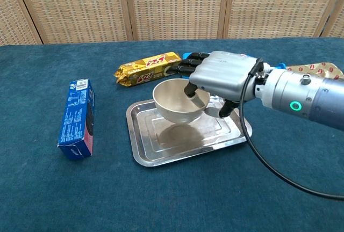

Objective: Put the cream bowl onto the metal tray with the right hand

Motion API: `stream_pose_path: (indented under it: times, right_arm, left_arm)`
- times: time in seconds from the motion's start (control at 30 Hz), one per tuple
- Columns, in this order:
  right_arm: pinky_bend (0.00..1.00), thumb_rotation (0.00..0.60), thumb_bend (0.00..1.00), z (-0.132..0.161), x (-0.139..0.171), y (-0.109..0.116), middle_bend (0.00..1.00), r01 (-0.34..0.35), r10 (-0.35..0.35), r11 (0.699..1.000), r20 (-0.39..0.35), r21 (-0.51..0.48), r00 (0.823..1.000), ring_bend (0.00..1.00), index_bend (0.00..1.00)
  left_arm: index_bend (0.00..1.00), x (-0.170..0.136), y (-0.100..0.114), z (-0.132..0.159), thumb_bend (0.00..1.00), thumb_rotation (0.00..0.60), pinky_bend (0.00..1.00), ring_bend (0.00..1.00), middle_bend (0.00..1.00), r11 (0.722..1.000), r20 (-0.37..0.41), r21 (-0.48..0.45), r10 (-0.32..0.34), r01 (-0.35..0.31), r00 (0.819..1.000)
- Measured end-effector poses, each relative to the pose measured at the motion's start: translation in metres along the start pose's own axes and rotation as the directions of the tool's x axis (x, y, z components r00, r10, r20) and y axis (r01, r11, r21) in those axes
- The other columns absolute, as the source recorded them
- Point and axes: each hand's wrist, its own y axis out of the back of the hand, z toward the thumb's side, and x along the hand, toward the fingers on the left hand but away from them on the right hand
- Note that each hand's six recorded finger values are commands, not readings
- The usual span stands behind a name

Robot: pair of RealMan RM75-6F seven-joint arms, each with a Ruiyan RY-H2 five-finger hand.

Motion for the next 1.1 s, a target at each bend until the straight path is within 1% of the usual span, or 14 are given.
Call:
stream_pose_path:
  times: [0.07,0.1,0.17,0.2,0.23,0.3,0.47,0.6,0.67,0.7,0.77,0.9,1.0,1.1]
  right_arm:
    - [0.0,0.6,0.43,0.002,-0.001,-0.003,0.0,0.0,0.0,1.0,-0.002,0.031,1.0,0.0,0.67]
    - [0.0,0.6,0.43,0.003,0.0,-0.005,0.0,-0.002,0.002,0.999,-0.003,0.035,1.0,0.0,0.64]
    - [0.0,0.6,0.42,0.004,0.002,-0.008,0.0,-0.011,0.011,0.999,-0.002,0.034,1.0,0.0,0.44]
    - [0.0,0.6,0.38,0.003,0.003,-0.009,0.0,-0.014,0.014,0.999,0.0,0.038,1.0,0.0,0.25]
    - [0.0,0.6,0.33,0.002,0.004,-0.009,0.0,-0.015,0.015,0.999,0.005,0.047,1.0,0.0,0.1]
    - [0.0,0.6,0.27,-0.001,0.006,-0.01,0.0,-0.014,0.013,0.998,0.02,0.06,1.0,0.0,0.0]
    - [0.0,0.6,0.21,-0.013,0.019,0.001,0.0,0.016,-0.02,0.999,0.075,0.051,0.997,0.0,0.0]
    - [0.0,0.6,0.2,-0.034,0.042,0.013,0.0,0.048,-0.053,0.998,0.132,0.047,0.99,0.0,0.0]
    - [0.0,0.6,0.14,-0.05,0.061,0.018,0.0,0.062,-0.069,0.997,0.175,0.044,0.982,0.0,0.0]
    - [0.0,0.6,0.08,-0.057,0.071,0.02,0.0,0.067,-0.074,0.997,0.196,0.041,0.978,0.0,0.0]
    - [0.0,0.6,0.01,-0.072,0.097,0.02,0.0,0.075,-0.078,0.997,0.252,0.022,0.965,0.0,0.0]
    - [0.0,0.6,0.0,-0.094,0.149,0.014,0.0,0.096,-0.072,0.994,0.358,-0.05,0.931,0.0,0.0]
    - [0.0,0.6,0.0,-0.104,0.187,0.005,0.0,0.115,-0.05,0.985,0.436,-0.125,0.899,0.0,0.0]
    - [0.0,0.6,0.0,-0.111,0.228,-0.006,0.0,0.151,-0.022,0.967,0.523,-0.205,0.852,0.0,0.0]
  left_arm:
    - [0.0,-0.001,0.0,0.0,0.0,0.6,0.0,0.0,0.0,1.0,0.0,0.0,0.001,-0.001,1.0]
    - [0.0,-0.001,0.0,0.0,0.0,0.6,0.0,0.0,0.0,1.0,0.0,-0.001,0.002,-0.002,1.0]
    - [0.0,-0.001,0.001,0.0,0.0,0.6,0.0,0.0,0.0,1.0,0.0,-0.002,0.004,-0.004,1.0]
    - [0.0,-0.002,0.001,0.0,0.0,0.6,0.0,0.0,0.0,1.0,0.0,-0.002,0.004,-0.004,1.0]
    - [0.0,-0.002,0.001,0.0,0.0,0.6,0.0,0.0,0.0,1.0,0.0,-0.002,0.004,-0.004,1.0]
    - [0.0,-0.003,0.001,0.0,0.0,0.6,0.0,0.0,0.0,1.0,0.0,-0.003,0.005,-0.005,1.0]
    - [0.0,-0.003,0.001,0.002,0.0,0.6,0.0,0.0,0.0,1.0,0.009,0.0,0.001,-0.001,1.0]
    - [0.0,-0.005,0.0,0.004,0.0,0.6,0.0,0.0,0.0,1.0,0.024,0.0,-0.002,0.002,1.0]
    - [0.0,-0.006,0.001,0.005,0.0,0.6,0.0,0.0,0.0,1.0,0.032,-0.001,0.0,0.0,0.999]
    - [0.0,-0.007,0.001,0.006,0.0,0.6,0.0,0.0,0.0,1.0,0.035,-0.002,0.001,-0.001,0.999]
    - [0.0,-0.008,0.002,0.007,0.0,0.6,0.0,0.0,0.0,1.0,0.044,-0.001,0.006,-0.006,0.999]
    - [0.0,-0.011,0.003,0.009,0.0,0.6,0.0,0.0,0.0,1.0,0.061,0.003,0.013,-0.013,0.998]
    - [0.0,-0.014,0.003,0.01,0.0,0.6,0.0,0.0,0.0,1.0,0.07,0.007,0.014,-0.014,0.997]
    - [0.0,-0.018,0.004,0.013,0.0,0.6,0.0,0.0,0.0,1.0,0.088,0.007,0.02,-0.02,0.996]
